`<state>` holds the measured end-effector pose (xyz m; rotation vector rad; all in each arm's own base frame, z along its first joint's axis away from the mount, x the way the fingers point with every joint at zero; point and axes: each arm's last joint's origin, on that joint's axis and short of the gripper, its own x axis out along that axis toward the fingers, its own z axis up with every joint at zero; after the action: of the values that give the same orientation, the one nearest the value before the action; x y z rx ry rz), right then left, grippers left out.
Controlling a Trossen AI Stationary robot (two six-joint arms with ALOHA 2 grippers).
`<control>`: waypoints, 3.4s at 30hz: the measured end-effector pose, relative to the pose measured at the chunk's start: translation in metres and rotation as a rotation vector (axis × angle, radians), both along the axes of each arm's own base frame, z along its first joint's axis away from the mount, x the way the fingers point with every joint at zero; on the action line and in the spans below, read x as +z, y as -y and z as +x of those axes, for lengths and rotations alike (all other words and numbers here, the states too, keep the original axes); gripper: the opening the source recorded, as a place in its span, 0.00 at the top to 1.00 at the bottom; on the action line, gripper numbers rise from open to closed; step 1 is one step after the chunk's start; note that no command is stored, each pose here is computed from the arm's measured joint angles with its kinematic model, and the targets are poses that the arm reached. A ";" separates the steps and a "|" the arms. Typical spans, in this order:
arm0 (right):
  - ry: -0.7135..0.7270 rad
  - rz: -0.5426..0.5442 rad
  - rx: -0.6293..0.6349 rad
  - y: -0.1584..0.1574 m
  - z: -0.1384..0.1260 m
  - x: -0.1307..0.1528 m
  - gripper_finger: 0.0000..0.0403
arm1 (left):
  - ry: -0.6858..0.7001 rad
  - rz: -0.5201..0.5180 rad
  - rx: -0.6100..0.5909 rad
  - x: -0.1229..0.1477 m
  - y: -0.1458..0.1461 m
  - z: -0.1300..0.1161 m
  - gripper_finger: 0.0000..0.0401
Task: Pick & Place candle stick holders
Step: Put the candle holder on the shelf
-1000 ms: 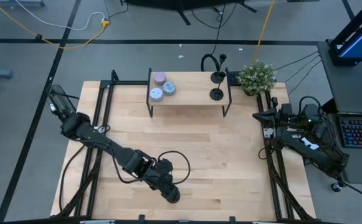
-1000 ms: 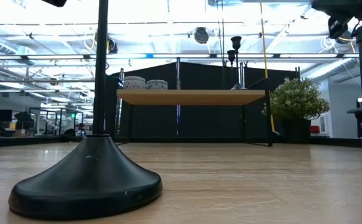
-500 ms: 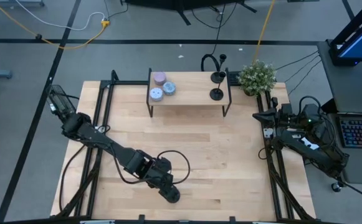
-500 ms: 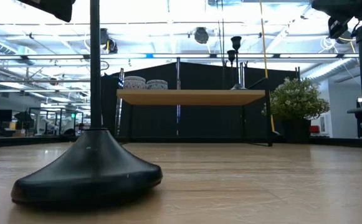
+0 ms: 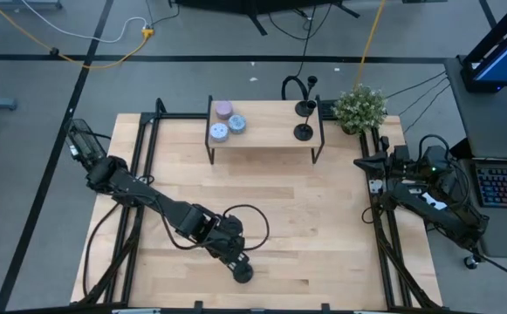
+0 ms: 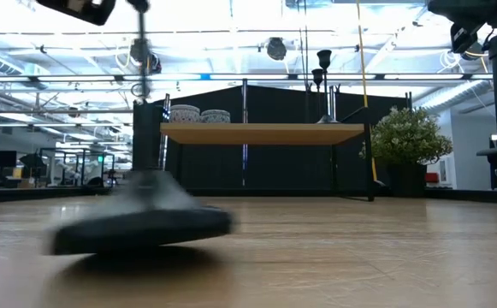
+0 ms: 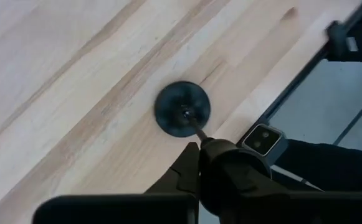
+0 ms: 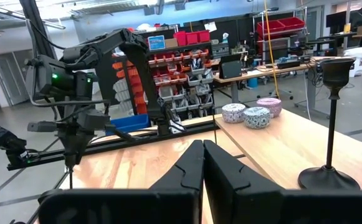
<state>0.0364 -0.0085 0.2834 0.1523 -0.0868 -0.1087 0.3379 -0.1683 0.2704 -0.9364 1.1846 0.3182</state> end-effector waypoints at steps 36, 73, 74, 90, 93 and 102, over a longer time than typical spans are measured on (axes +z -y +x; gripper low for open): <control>0.085 0.031 -0.020 0.016 0.022 0.018 1.00 | 0.541 0.586 -0.016 0.185 -0.257 -0.020 0.96; -0.511 -0.441 -0.262 0.074 0.231 0.128 0.99 | 0.553 0.724 -0.228 0.185 -0.295 -0.031 0.96; -0.521 -0.447 -0.284 0.072 0.236 0.125 0.99 | 0.553 0.728 -0.232 0.184 -0.295 -0.031 0.96; -0.519 -0.408 -0.353 0.050 0.275 0.105 0.68 | 0.573 0.731 -0.290 0.185 -0.296 -0.032 0.96; -0.515 -0.410 -0.356 0.053 0.283 0.100 0.67 | 0.579 0.724 -0.296 0.185 -0.295 -0.032 0.96; -0.484 -0.431 -0.372 0.059 0.295 0.095 0.69 | 0.588 0.717 -0.316 0.185 -0.288 -0.029 0.96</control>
<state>0.3314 -0.0674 0.3788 -0.3245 0.3460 -0.4901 0.3091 0.1196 0.4549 -0.1744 0.5789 0.1682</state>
